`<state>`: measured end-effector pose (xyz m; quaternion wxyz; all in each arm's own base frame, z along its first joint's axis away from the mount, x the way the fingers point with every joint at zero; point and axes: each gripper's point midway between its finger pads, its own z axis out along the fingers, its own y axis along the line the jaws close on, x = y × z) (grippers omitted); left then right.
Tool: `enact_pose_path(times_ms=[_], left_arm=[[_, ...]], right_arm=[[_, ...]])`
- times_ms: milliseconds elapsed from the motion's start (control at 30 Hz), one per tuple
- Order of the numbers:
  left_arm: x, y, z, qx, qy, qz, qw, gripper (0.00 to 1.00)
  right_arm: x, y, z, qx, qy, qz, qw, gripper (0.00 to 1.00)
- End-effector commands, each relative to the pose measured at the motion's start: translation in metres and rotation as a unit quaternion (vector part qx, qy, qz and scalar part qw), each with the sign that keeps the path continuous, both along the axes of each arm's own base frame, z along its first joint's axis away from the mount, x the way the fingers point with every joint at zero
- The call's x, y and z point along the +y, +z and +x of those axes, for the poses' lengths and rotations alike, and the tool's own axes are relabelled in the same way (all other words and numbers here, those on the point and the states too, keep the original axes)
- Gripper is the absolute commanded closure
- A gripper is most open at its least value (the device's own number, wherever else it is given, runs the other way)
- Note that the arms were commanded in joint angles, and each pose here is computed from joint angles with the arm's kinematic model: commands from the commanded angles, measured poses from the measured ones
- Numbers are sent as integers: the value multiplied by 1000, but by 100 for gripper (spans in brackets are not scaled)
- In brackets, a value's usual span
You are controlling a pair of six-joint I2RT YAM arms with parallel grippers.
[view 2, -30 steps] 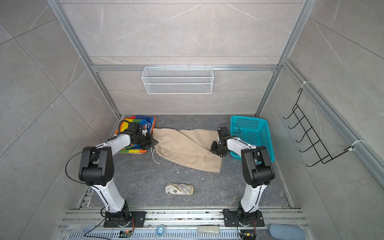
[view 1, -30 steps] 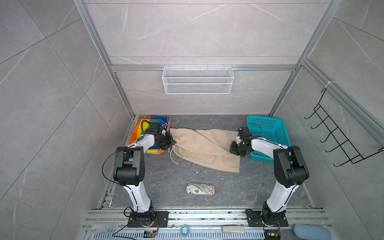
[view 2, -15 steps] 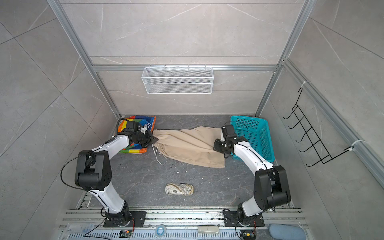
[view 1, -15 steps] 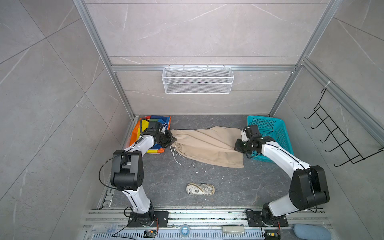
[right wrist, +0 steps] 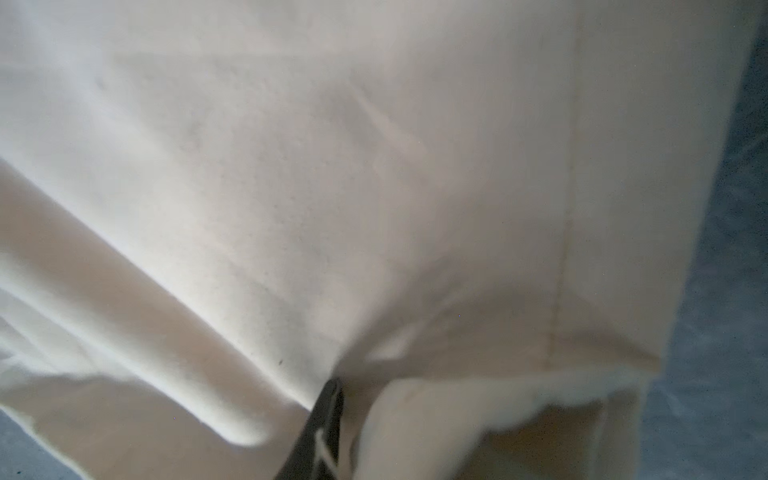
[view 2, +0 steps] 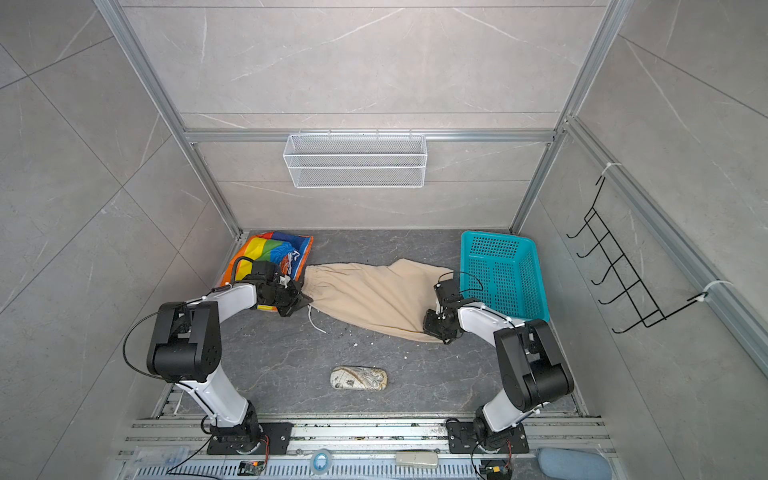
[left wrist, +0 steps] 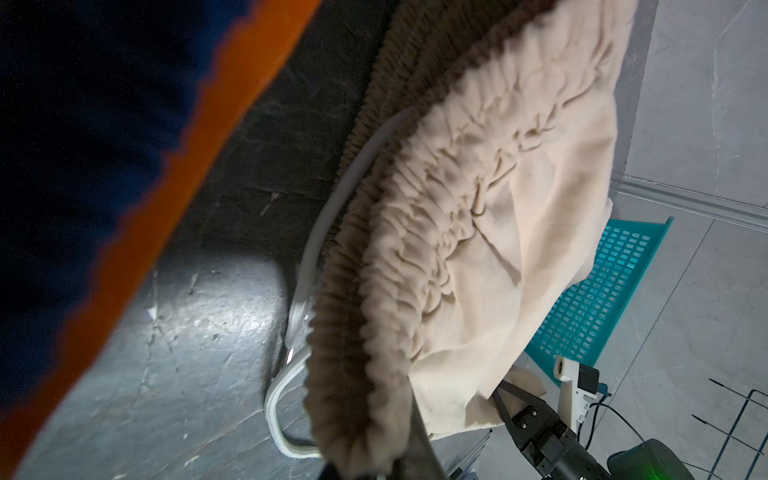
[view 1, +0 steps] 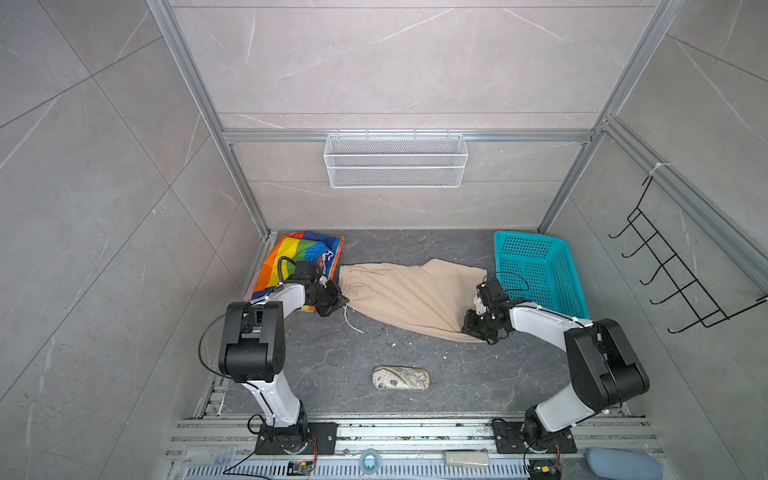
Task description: Fold and stack the shorts
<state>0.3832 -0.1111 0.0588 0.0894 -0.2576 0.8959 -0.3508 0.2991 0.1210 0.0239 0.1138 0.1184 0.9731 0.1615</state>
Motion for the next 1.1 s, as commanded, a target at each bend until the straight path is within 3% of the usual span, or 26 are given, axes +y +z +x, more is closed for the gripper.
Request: enact_pose_path(times_ms=[0,167,467,633,767,867,1067], left_arm=[[6,20,13,-41,4,11,999,92],[6,21,14,-44,2,12,999,91],[6,19,15,-45,4,11,999,90],[3,26,24,-52,8,0,999,90],[3,32,28,-61,13,-3,998,90],[3,27,25,-55,11,-2,998,90],[1,10,15,-40,16,-13,999,87]], right_arm=[[-12,17,-1,-18,-10,-22,1000,68],[-20,30,-2,-34,-14,-42,998,69],[-29,25,-12,-34,-18,-59,998,93],[-29,50,18,-58,-8,-78,995,100],[-32,75,30,-89,-7,-87,992,100],[-35,80,21,-94,1,-95,991,100],[-38,24,-21,-35,6,-87,996,97]])
